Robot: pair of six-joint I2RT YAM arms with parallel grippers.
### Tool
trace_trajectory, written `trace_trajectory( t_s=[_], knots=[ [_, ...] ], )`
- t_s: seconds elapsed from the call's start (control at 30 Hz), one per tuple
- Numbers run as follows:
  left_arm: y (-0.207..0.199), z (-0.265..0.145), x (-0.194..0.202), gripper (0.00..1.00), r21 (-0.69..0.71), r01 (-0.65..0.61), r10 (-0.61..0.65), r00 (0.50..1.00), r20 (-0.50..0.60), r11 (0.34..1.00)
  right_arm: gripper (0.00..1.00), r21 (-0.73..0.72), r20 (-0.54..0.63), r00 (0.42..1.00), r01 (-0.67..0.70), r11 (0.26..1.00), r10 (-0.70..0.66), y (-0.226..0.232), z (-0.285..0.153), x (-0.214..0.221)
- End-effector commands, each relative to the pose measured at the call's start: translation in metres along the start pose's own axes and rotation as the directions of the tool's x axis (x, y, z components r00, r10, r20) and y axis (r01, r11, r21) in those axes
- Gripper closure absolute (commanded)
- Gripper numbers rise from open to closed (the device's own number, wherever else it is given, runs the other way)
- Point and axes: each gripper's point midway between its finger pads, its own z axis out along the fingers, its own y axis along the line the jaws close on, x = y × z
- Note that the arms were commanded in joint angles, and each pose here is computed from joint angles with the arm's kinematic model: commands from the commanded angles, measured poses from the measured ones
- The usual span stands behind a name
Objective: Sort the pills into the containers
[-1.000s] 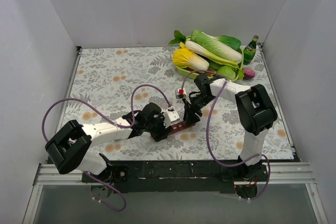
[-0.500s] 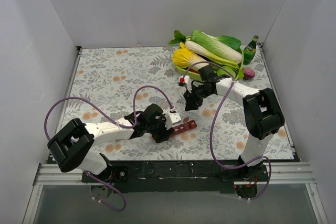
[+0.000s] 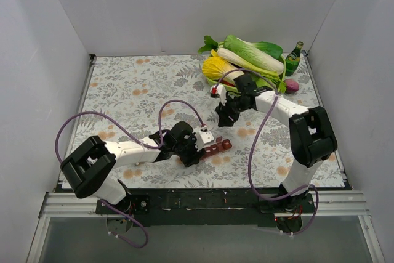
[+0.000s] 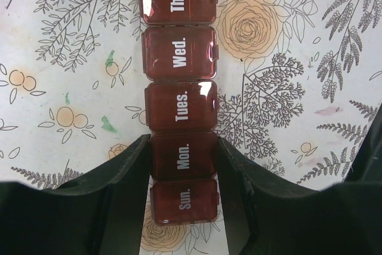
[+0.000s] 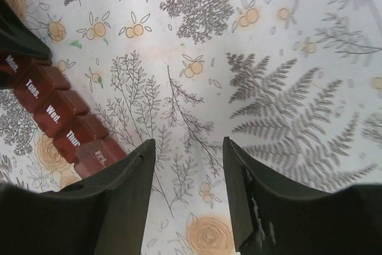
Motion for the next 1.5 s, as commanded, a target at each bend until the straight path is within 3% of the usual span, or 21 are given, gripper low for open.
trace_trajectory(
  t_s=[0.0, 0.13, 0.23, 0.37, 0.4, 1.03, 1.2, 1.3, 1.47],
  knots=[
    [0.01, 0.001, -0.012, 0.85, -0.033, 0.005, -0.004, 1.0, 0.022, 0.999, 0.43, -0.048, 0.132, 0.971, 0.207, 0.977, -0.199, 0.018, -0.055, -0.038],
    [0.012, 0.003, -0.012, 0.84, -0.025, 0.014, -0.014, 1.0, 0.019, 1.0, 0.5, -0.19, 0.167, 0.959, 0.26, 0.947, -0.23, 0.062, -0.055, -0.015],
    [0.011, 0.004, -0.011, 0.84, -0.018, 0.017, -0.017, 1.0, 0.014, 1.0, 0.66, -0.301, 0.125, 0.968, 0.245, 0.922, -0.216, 0.082, -0.045, 0.003],
    [0.012, 0.003, -0.013, 0.84, -0.02, 0.018, -0.017, 1.0, 0.018, 1.0, 0.95, -0.342, 0.078, 0.975, 0.223, 0.913, -0.209, 0.087, -0.031, 0.013],
    [0.012, 0.003, -0.012, 0.84, -0.021, 0.018, -0.017, 1.0, 0.017, 1.0, 0.98, -0.345, 0.068, 0.976, 0.219, 0.913, -0.208, 0.087, -0.029, 0.013],
    [0.015, 0.005, -0.01, 0.84, -0.036, 0.014, -0.014, 1.0, 0.009, 0.999, 0.99, -0.202, -0.068, 0.994, 0.071, 0.977, -0.086, 0.023, 0.015, 0.013],
    [0.02, 0.006, -0.015, 0.83, -0.061, 0.032, -0.031, 0.999, 0.017, 0.998, 0.99, -0.209, -0.08, 0.994, 0.054, 0.976, -0.072, 0.024, 0.016, 0.017],
    [0.028, 0.003, -0.024, 0.76, -0.101, 0.06, -0.056, 0.998, 0.041, 0.993, 0.99, -0.216, -0.02, 0.994, 0.104, 0.971, -0.111, 0.033, -0.001, -0.003],
    [0.044, -0.012, -0.046, 0.38, -0.163, 0.156, -0.136, 0.982, 0.129, 0.974, 0.89, -0.145, 0.118, 0.982, 0.165, 0.976, -0.149, 0.035, -0.056, -0.042]
  ],
)
